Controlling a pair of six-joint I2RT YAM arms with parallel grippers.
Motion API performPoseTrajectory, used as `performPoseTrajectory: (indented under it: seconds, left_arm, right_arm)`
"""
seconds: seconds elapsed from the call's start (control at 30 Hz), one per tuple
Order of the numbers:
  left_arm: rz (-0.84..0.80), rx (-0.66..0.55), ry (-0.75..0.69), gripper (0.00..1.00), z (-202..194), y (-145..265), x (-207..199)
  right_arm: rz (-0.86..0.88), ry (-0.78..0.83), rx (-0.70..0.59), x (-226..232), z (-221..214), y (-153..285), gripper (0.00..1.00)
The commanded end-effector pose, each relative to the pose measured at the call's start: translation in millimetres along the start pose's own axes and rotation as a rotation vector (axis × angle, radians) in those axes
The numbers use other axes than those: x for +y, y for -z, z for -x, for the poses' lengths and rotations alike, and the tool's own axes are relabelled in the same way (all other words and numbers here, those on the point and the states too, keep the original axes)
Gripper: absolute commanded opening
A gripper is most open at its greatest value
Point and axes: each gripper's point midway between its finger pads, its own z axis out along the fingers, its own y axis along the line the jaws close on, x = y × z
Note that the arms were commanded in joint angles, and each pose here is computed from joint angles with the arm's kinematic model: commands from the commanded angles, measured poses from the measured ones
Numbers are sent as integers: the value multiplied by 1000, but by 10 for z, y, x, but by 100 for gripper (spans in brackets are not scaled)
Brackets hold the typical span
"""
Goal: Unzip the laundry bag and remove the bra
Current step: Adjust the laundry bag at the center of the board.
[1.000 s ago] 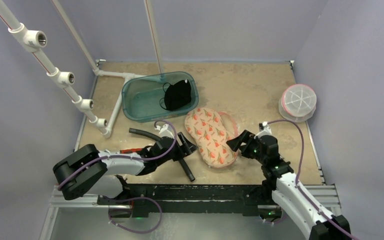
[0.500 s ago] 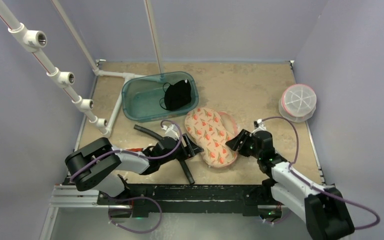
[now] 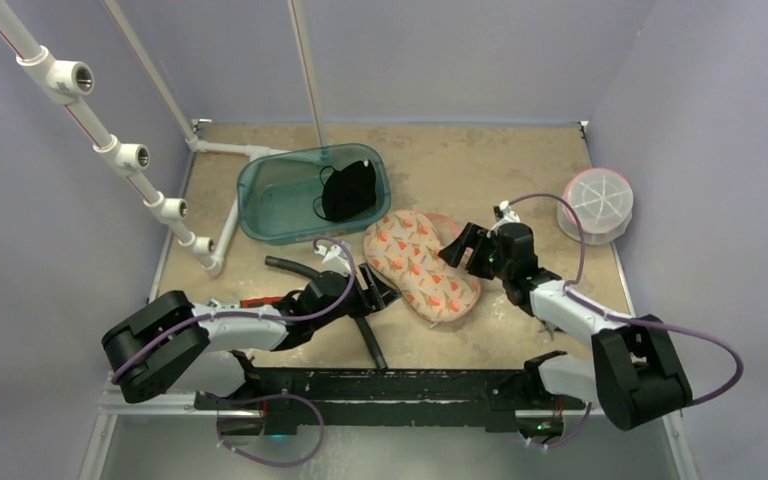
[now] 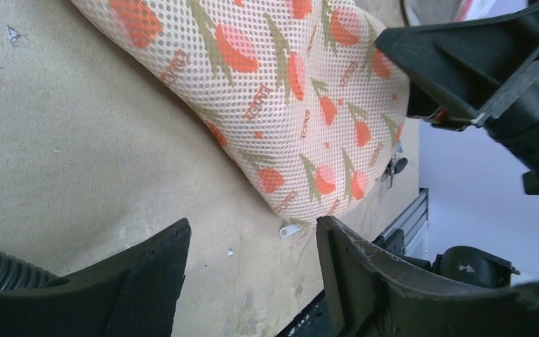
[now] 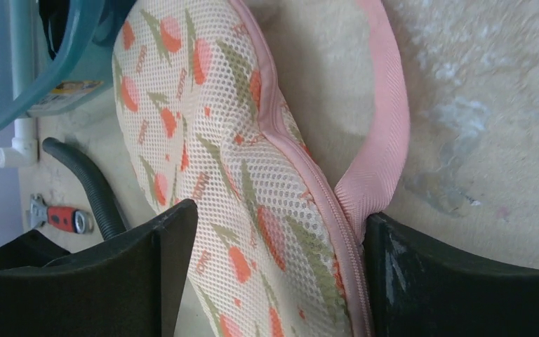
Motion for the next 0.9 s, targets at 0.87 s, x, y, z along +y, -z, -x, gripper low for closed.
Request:
performPoseTrajectory:
  seconds: [0.87]
  left_arm:
    - [4, 46, -455, 64, -435, -45, -656]
  right_arm:
    - [217, -27, -119, 253, -330, 1047, 76]
